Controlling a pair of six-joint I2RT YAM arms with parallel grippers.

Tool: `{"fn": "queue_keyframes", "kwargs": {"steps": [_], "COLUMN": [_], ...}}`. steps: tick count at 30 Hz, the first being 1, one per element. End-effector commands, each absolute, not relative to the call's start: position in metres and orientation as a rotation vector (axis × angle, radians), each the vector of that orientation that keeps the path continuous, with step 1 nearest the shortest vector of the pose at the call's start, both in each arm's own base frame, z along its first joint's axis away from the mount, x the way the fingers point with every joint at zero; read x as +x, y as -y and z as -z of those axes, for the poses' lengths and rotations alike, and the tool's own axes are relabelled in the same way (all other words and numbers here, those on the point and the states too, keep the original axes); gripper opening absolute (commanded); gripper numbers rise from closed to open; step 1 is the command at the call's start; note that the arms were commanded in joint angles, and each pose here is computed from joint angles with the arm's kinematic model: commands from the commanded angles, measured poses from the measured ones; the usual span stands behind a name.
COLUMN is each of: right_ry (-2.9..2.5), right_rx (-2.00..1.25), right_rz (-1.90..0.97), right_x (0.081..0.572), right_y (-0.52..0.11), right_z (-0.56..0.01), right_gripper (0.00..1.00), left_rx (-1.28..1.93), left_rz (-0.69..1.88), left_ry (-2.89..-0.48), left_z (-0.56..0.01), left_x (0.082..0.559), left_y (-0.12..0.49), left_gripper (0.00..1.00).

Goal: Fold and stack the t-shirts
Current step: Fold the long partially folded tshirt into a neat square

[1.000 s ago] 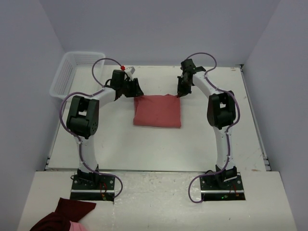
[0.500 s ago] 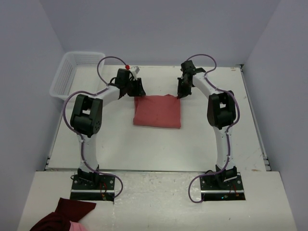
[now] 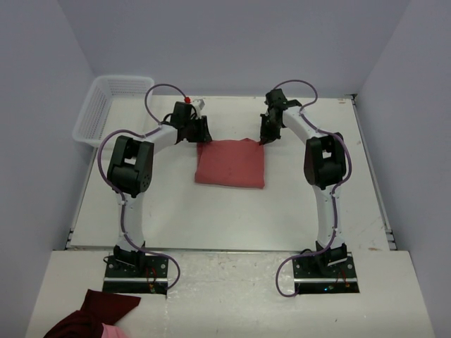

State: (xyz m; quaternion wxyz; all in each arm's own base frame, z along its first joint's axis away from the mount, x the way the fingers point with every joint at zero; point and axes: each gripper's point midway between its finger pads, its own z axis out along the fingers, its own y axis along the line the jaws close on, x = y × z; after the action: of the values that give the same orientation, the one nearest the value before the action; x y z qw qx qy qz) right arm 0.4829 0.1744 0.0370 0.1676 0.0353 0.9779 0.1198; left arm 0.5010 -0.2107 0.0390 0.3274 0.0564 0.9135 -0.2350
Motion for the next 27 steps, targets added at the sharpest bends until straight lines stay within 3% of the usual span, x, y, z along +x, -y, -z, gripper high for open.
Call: {"fn": "queue_keyframes", "kwargs": {"steps": [1,5,8,9,10,11,12,27], "right_ry": [-2.707,-2.703,-2.698,-2.698,-2.697,-2.699,-2.697,-2.587], "right_rx": [0.062,0.069,0.069,0.074,0.073,0.071,0.068,0.042], "right_rz": [-0.4,-0.406,-0.405,-0.403,-0.399,-0.396,-0.394,-0.375], "right_x": [0.487,0.487,0.488,0.489,0.489,0.489,0.489,0.472], "right_y": [-0.18,-0.18,-0.18,-0.179,-0.18,-0.179,-0.179,-0.168], "right_z": [-0.071,-0.072,-0.073,-0.073,-0.073,-0.073,-0.074,-0.132], "right_gripper": [0.0,0.0,0.0,0.0,0.0,0.0,0.0,0.0], "left_rx": [0.182,0.192,0.194,0.192,0.195,0.192,0.191,0.166], "left_rz": [0.552,0.536,0.539,0.54,0.541,0.534,0.531,0.551], "left_ry": [-2.354,-2.376,-2.39,-2.394,-2.393,-2.39,-2.387,-2.178], "left_z": [-0.057,-0.049,-0.042,-0.039,-0.038,-0.038,-0.039,-0.146], "left_x": [0.502,0.5,0.499,0.499,0.501,0.503,0.504,0.465], "left_y": [0.209,0.209,0.211,0.211,0.212,0.211,0.211,0.204], "left_gripper": [0.45,0.4,0.3,0.25,0.11,0.03,0.0,0.0]}}
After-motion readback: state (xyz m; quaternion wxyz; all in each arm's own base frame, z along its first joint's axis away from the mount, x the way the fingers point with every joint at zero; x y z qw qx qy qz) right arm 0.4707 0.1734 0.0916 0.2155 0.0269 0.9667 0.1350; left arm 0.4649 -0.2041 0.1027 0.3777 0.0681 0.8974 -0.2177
